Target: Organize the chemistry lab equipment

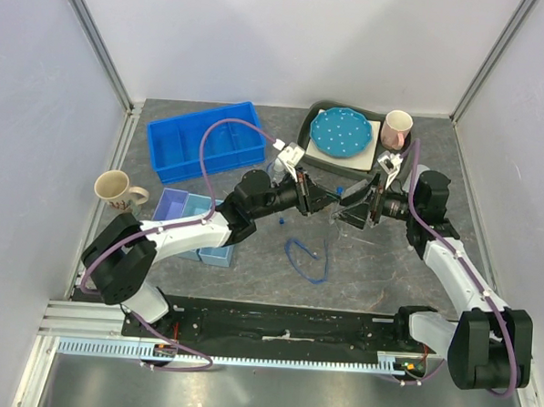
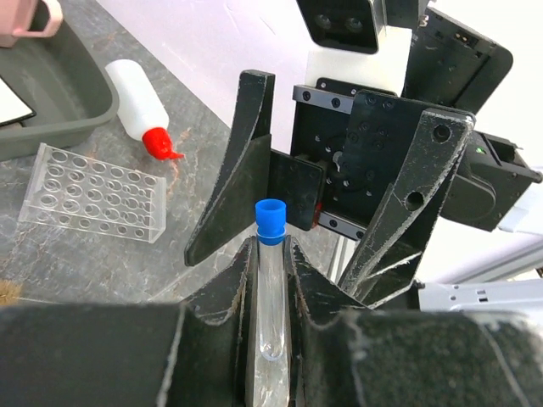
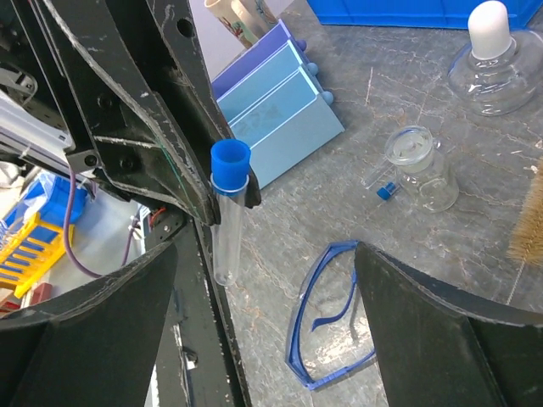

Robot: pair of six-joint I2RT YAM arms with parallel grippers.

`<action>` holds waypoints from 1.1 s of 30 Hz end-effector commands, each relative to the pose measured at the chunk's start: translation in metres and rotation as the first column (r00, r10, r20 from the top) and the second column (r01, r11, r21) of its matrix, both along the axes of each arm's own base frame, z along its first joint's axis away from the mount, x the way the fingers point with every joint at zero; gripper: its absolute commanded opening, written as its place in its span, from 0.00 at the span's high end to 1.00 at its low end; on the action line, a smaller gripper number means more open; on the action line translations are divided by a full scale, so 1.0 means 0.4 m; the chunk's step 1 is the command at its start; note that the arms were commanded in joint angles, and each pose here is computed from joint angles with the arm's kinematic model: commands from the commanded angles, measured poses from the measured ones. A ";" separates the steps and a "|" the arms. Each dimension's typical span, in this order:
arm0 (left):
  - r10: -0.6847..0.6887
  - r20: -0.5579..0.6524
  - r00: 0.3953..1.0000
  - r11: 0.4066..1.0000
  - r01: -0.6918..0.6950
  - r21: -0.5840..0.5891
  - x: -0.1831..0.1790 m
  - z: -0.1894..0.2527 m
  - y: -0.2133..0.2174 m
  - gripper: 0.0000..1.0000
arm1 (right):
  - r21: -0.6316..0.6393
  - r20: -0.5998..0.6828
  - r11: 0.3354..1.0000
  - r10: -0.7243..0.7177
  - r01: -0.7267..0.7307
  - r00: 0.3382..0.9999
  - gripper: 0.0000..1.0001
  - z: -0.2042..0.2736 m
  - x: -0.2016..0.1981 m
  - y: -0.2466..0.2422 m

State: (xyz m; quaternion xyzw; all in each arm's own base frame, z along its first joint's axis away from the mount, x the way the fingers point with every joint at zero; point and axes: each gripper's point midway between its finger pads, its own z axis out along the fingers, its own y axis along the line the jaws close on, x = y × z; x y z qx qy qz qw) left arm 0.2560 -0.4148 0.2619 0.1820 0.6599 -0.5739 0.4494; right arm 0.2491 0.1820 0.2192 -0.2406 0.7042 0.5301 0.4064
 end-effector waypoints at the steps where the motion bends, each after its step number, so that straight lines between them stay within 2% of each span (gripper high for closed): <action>1: 0.089 0.041 0.995 0.991 -0.085 -0.103 0.045 0.081 -0.011 0.97 | 0.047 -0.025 0.999 0.014 -0.013 1.000 0.11 0.023 0.006 0.011; 9: 0.181 0.006 0.983 0.975 -0.179 -0.131 0.069 0.086 -0.006 0.97 | 0.057 -0.088 0.995 0.081 -0.076 0.993 0.29 0.000 -0.014 0.047; 13: 0.292 -0.062 0.954 0.943 -0.298 -0.148 0.102 0.081 0.029 0.97 | 0.058 -0.096 0.993 0.104 -0.099 0.990 0.35 -0.007 -0.025 0.068; 18: 0.312 -0.093 0.946 0.933 -0.323 -0.157 0.095 0.075 0.042 0.97 | 0.059 -0.112 0.992 0.116 -0.110 0.987 0.51 -0.012 -0.023 0.071; 25: 0.310 -0.105 0.945 0.931 -0.324 -0.167 0.096 0.079 0.041 0.97 | 0.053 -0.104 0.992 0.116 -0.111 0.988 0.64 -0.012 -0.020 0.070; 27: 0.308 -0.107 0.945 0.932 -0.322 -0.168 0.093 0.079 0.039 0.96 | 0.046 -0.108 0.993 0.114 -0.110 0.988 0.67 -0.019 -0.018 0.070; 33: 0.305 -0.112 0.946 0.933 -0.320 -0.163 0.089 0.070 0.038 0.96 | 0.027 -0.117 0.995 0.101 -0.099 0.988 0.65 -0.030 -0.009 0.068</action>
